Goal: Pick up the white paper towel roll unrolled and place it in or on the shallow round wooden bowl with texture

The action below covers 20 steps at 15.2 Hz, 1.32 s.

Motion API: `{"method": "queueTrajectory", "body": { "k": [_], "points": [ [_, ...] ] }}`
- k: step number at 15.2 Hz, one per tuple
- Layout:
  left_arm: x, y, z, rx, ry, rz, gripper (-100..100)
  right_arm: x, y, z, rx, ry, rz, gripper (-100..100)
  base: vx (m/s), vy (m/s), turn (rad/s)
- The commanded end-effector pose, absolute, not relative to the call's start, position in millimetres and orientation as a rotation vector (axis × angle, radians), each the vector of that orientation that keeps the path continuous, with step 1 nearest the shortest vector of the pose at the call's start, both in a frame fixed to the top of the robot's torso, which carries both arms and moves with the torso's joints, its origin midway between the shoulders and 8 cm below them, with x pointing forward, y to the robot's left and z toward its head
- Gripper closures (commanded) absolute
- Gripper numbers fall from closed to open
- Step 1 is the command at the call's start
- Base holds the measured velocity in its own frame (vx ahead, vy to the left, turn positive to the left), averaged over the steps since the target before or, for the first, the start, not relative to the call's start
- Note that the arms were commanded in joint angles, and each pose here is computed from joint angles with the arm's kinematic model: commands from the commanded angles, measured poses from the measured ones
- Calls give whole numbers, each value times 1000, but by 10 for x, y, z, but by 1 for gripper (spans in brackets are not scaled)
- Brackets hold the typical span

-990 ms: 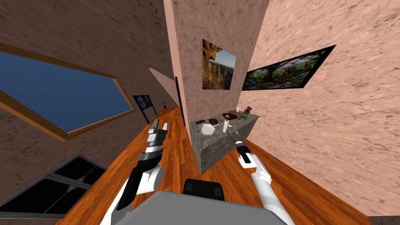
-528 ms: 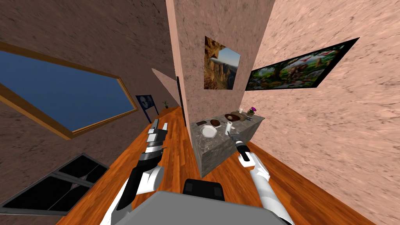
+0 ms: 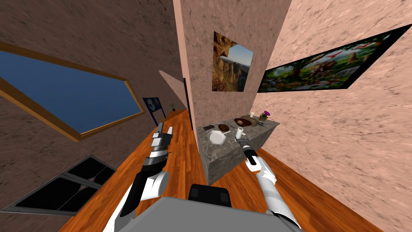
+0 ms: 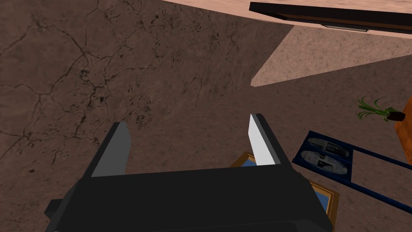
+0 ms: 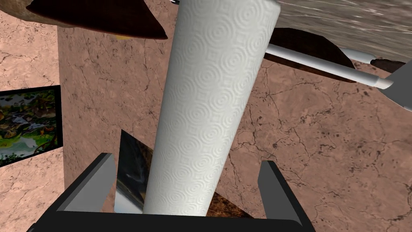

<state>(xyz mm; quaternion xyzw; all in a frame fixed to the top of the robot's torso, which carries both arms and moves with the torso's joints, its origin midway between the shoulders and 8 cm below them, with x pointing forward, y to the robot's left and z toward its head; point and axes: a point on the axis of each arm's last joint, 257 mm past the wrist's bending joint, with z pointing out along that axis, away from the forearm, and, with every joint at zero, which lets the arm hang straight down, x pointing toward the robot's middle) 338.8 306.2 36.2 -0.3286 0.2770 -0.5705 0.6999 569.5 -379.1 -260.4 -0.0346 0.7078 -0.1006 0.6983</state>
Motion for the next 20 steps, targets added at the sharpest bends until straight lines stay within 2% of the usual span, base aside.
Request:
{"method": "queueTrajectory", "body": {
  "k": [1, 3, 4, 9, 11, 17, 20],
  "points": [
    [3388, 3062, 362, -732, 617, -1271, 0, 5770, -3765, -2556, -59, 1577, -242, -100, 3, -49, 140],
    [3388, 3062, 363, -732, 617, -1271, 0, 5748, -3774, -2569, -62, 1575, -235, -100, 4, -87, 165],
    [3388, 3063, 362, -732, 617, -1271, 0, 5757, -3773, -2565, -61, 1576, -238, 100, -1, -23, 13],
    [3388, 3062, 362, -732, 617, -1271, 0, 5706, -3788, -2597, -74, 1578, -227, 100, 1, 6, -30],
    [3388, 3062, 362, -732, 617, -1271, 0, 5829, -3858, -2305, -61, 1521, -226, 100, -25, 45, -20],
    [3388, 3062, 363, -732, 617, -1271, 0, 5925, -4154, -1836, -29, 1430, -232, 100, -69, 99, 67],
    [3388, 3061, 363, -732, 617, -1271, 0, 5938, -4456, -1517, 3, 1374, -252, 100, -58, 178, 79]
  ]
}}
